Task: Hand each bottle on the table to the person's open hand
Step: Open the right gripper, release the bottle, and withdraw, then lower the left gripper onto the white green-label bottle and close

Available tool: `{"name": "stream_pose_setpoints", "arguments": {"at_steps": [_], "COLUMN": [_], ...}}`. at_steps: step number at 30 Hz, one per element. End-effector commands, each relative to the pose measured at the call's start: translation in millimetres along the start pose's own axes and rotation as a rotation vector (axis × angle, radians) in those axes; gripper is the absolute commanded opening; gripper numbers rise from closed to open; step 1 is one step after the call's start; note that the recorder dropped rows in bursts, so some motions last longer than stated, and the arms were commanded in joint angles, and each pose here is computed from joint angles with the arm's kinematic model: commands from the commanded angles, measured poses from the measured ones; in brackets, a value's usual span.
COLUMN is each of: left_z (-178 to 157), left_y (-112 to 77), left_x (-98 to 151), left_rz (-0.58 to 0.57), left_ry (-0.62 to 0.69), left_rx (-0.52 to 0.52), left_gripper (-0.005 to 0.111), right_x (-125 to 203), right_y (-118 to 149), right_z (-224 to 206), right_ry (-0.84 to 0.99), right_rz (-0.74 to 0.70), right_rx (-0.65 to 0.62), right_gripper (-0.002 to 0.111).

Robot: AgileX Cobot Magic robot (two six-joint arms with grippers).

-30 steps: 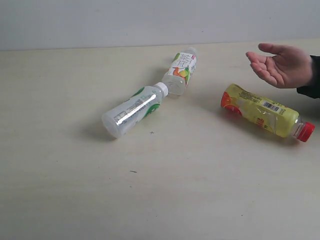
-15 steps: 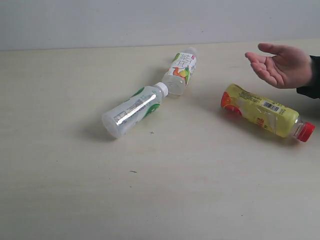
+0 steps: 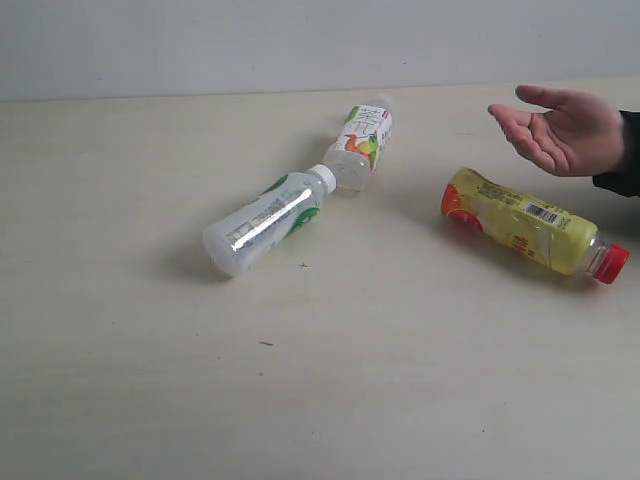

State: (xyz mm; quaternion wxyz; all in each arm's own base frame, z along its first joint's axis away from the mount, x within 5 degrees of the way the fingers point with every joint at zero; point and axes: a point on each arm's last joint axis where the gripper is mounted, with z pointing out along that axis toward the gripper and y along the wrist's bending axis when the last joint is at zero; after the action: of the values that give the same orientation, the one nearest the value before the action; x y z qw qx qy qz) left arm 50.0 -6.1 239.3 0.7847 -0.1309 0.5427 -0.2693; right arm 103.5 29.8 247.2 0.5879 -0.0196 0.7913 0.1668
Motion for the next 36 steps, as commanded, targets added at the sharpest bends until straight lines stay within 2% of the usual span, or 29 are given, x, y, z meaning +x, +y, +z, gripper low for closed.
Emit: {"name": "stream_pose_setpoints", "arguments": {"at_steps": [1, 4, 6, 8, 10, 13, 14, 17, 19, 21, 22, 24, 26, 27, 29, 33, 36], "left_z": [8.2, 40.5, 77.8, 122.5, 161.8, 212.5, 229.7, 259.8, 271.4, 278.8, 281.5, 288.4, 295.1, 301.1, 306.1, 312.1, 309.9], "left_y": [-28.4, -48.8, -55.9, -52.0, -42.3, -28.0, -25.5, -23.8, -24.7, -29.2, -33.2, -44.4, -57.4, -67.9, -75.1, -82.7, -88.9], "left_x": [-36.6, -66.2, -79.6, -81.0, -70.1, -29.2, -6.5, 48.2, 85.6, 112.1, 124.7, 141.1, 156.1, 168.6, 175.8, 190.4, 202.8], "left_rz": [-0.001, 0.115, 0.175, 0.212, 0.222, 0.310, 0.359, 0.556, 0.644, 0.695, 0.702, 0.697, 0.607, 0.518, 0.465, 0.483, 0.569], "left_ry": [-0.140, -0.061, 0.039, 0.184, 0.317, 0.544, 0.638, 0.858, 1.026, 1.202, 1.311, 1.501, 1.648, 1.731, 1.785, 1.832, 1.837], "left_rx": [0.146, 0.111, 0.053, -0.050, -0.144, -0.236, -0.245, -0.236, -0.266, -0.286, -0.276, -0.178, -0.044, 0.068, 0.145, 0.246, 0.316], "left_gripper": [0.000, 0.000, 0.000, 0.000, 0.000, 0.000, 0.000, 0.000, 0.000, 0.000, 0.000, 0.000, 0.000, 0.000, 0.004, 0.033, 0.068], "right_x": [0.2, 0.2, 0.2, 0.2, 0.2, 0.2, 0.2, 0.2, 0.2, 0.2, 0.2, 0.2, 0.2, 0.2, 0.2, 0.2, 0.2], "right_y": [-0.7, -0.7, -0.7, -0.7, -0.7, -0.7, -0.7, -0.7, -0.7, -0.7, -0.7, -0.7, -0.7, -0.7, -0.7, -0.7, -0.7], "right_z": [-0.6, -0.6, -0.6, -0.6, -0.6, -0.6, -0.6, -0.6, -0.6, -0.6, -0.6, -0.6, -0.6, -0.6, -0.6, -0.6, -0.6], "right_ry": [-0.009, -0.009, -0.009, -0.009, -0.009, -0.009, -0.009, -0.009, -0.009, -0.009, -0.009, -0.009, -0.009, -0.009, -0.009, -0.009, -0.009], "right_rz": [-0.004, -0.004, -0.004, -0.004, -0.004, -0.004, -0.004, -0.004, -0.004, -0.004, -0.004, -0.004, -0.004, -0.004, -0.004, -0.004, -0.004], "right_rx": [0.006, 0.006, 0.006, 0.006, 0.006, 0.006, 0.006, 0.006, 0.006, 0.006, 0.006, 0.006, 0.006, 0.006, 0.006, 0.006, 0.006], "right_gripper": [0.000, 0.000, 0.000, 0.000, 0.000, 0.000, 0.000, 0.000, 0.000, 0.000, 0.000, 0.000, 0.000, 0.000, 0.000, 0.000, 0.000]}}
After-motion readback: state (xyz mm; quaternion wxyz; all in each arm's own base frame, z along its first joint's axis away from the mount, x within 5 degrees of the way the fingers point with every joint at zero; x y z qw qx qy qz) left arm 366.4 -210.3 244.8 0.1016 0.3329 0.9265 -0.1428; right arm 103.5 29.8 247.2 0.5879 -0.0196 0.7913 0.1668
